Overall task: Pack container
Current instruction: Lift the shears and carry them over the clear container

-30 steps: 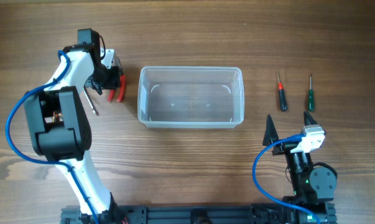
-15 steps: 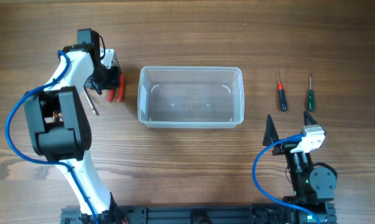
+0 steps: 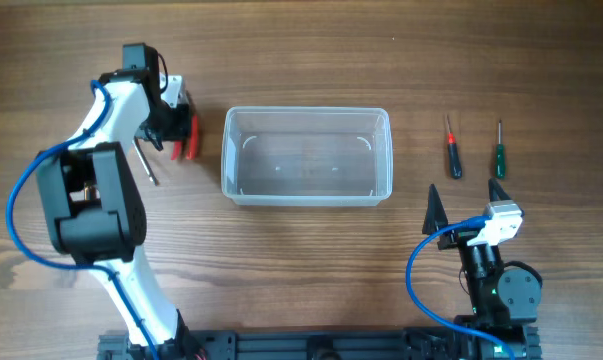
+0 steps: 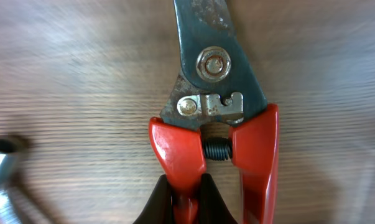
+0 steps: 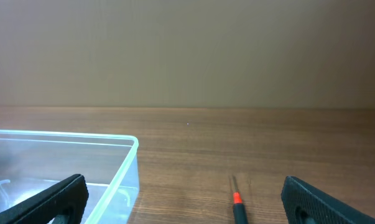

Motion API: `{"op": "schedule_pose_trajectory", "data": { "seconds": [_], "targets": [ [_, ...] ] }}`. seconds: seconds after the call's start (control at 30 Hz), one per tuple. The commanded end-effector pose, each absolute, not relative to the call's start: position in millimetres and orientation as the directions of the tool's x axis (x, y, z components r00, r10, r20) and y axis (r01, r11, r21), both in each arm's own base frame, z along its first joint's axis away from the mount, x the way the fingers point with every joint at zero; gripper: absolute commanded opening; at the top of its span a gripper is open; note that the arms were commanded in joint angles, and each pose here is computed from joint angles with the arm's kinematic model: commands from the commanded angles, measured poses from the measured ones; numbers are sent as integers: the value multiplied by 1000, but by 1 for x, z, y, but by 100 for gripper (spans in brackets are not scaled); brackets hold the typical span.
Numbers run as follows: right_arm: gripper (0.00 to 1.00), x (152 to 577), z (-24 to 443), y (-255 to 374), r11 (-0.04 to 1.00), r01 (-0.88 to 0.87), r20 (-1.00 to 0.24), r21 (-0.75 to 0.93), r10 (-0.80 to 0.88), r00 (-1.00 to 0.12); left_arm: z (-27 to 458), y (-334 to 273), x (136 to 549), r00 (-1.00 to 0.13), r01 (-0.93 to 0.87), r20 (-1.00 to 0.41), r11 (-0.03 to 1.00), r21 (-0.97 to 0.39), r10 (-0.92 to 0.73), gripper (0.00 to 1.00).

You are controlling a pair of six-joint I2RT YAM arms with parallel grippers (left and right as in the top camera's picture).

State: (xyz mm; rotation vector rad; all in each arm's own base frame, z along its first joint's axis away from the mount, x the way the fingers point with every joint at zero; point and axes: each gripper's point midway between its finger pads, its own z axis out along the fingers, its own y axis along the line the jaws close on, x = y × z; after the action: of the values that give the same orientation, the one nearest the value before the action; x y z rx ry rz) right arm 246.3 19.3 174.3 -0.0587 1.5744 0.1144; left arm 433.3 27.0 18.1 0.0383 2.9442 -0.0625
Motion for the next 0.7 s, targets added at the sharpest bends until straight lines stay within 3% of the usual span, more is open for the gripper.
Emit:
{"op": "schedule_pose_trajectory", "data": {
  "seconds": [0.0, 0.37, 0.67],
  "targets": [
    [100, 246, 177, 21, 992, -120, -1000, 26, 27, 6, 92, 31, 458, -923, 33, -384, 999, -13, 26, 4],
    [100, 246, 177, 21, 992, -120, -1000, 25, 26, 6, 173, 19, 439, -864, 8, -503, 1000, -29, -7, 4],
    [100, 246, 177, 21, 992, -120, -1000, 26, 27, 6, 218, -56, 385, -864, 149, -496, 986, -78, 91, 4]
  ]
}}
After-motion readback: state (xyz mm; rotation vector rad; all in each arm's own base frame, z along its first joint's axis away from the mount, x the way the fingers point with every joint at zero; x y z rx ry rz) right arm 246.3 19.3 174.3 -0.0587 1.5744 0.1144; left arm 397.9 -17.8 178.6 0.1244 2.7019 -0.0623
